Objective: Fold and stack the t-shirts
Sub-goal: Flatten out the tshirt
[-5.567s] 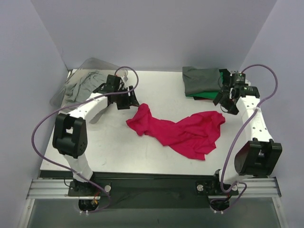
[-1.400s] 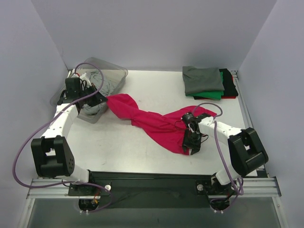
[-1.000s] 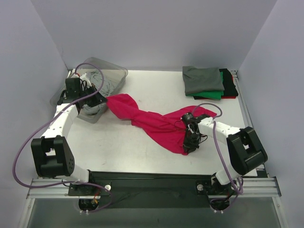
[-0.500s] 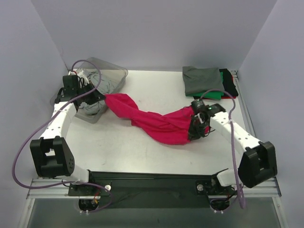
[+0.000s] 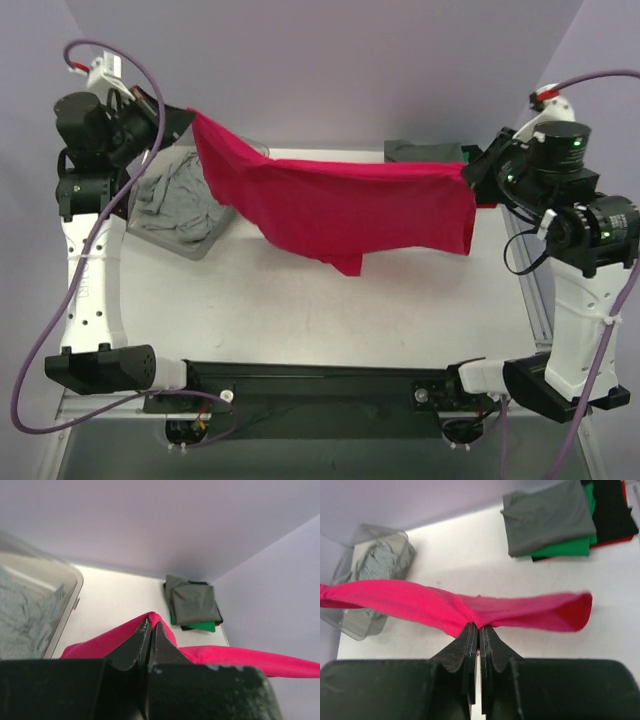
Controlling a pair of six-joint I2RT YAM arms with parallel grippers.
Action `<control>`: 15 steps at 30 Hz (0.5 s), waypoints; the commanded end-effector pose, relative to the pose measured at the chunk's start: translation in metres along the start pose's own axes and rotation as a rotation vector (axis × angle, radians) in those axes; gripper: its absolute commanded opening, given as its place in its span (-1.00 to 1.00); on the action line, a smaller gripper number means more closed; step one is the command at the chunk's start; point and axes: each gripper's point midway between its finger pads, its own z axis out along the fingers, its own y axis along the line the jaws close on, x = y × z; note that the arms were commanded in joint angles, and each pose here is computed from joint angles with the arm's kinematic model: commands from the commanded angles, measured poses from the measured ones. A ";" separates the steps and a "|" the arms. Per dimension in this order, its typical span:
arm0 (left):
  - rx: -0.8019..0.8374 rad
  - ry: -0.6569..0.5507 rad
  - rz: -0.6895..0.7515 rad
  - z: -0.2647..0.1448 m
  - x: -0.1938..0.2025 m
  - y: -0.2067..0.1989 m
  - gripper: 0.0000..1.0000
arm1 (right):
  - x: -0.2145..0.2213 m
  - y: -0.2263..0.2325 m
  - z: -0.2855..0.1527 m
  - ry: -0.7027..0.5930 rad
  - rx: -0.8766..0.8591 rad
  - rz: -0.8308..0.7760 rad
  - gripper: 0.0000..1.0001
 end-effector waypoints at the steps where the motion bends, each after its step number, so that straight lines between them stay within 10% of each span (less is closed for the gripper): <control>1: 0.115 -0.161 0.078 -0.058 -0.049 -0.068 -1.00 | -0.024 -0.005 -0.033 -0.106 0.003 -0.083 -1.00; 9: 0.259 -0.352 0.164 -0.136 -0.098 -0.154 -1.00 | -0.064 0.016 -0.095 -0.359 -0.151 -0.155 -1.00; 15: 0.334 -0.344 0.146 -0.121 -0.106 -0.165 -1.00 | -0.066 0.013 -0.068 -0.329 -0.111 -0.168 -1.00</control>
